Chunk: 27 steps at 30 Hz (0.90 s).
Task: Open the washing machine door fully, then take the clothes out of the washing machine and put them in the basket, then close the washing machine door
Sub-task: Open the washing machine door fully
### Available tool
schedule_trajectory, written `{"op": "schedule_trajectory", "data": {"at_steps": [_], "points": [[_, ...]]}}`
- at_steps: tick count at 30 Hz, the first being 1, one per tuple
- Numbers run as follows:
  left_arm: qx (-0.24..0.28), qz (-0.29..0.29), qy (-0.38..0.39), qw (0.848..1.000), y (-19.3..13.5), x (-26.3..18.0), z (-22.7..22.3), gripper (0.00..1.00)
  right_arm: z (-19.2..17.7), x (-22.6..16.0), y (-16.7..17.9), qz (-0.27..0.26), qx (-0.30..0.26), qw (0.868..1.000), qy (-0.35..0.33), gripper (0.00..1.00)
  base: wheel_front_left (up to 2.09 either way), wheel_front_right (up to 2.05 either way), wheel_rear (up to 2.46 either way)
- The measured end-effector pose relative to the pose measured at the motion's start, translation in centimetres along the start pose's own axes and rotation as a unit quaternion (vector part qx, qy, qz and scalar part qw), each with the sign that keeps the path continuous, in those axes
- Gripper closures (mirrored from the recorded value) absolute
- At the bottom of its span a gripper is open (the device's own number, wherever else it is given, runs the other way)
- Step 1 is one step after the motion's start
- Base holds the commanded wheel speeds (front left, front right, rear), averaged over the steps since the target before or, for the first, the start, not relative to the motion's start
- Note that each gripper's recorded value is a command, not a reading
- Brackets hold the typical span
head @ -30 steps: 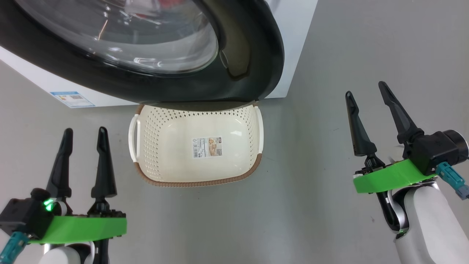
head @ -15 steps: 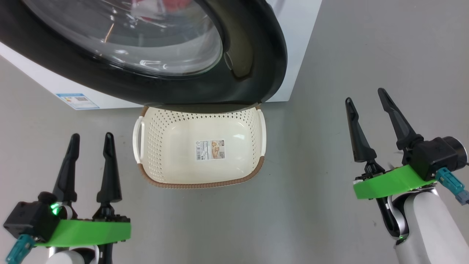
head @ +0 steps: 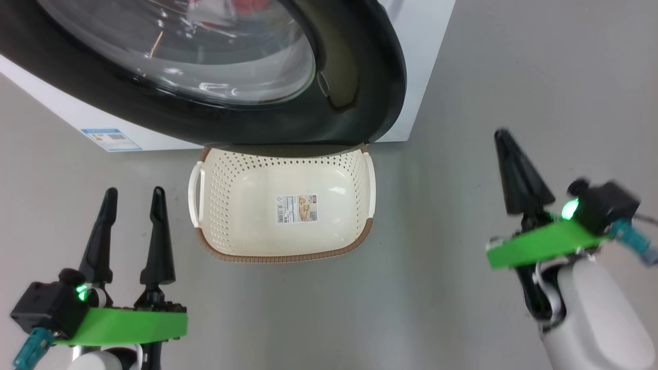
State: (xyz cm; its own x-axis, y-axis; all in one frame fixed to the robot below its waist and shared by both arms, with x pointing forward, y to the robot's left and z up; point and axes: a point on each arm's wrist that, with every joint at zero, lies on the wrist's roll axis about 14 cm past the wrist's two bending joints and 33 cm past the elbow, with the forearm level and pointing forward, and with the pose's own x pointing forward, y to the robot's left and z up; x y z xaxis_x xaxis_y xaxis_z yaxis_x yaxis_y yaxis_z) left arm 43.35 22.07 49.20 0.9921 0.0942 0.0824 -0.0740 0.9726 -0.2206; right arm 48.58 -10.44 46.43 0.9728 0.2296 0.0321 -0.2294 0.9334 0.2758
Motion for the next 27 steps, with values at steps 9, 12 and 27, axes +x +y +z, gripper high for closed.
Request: {"op": "schedule_trajectory", "data": {"at_steps": [9, 12, 27], "points": [[0.001, 0.001, 0.008, 1.0, 0.1, -0.2, -0.5, 0.0, 1.2, 4.8, 1.8, 0.003, 0.208, 0.978, -0.02, 1.0, 0.0, 0.0, 0.0], [0.002, 0.002, 0.01, 1.0, 0.2, -0.3, -0.5, 0.0, 1.8, 6.5, 3.3, 0.021, 0.264, 0.964, -0.013, 1.0, 0.0, 0.0, 0.0], [0.009, 0.015, 0.021, 1.0, 1.2, -0.7, -1.2, 0.0, 3.2, 11.6, 8.6, 0.122, 0.487, 0.855, 0.129, 1.0, 0.0, 0.0, 0.0]]}}
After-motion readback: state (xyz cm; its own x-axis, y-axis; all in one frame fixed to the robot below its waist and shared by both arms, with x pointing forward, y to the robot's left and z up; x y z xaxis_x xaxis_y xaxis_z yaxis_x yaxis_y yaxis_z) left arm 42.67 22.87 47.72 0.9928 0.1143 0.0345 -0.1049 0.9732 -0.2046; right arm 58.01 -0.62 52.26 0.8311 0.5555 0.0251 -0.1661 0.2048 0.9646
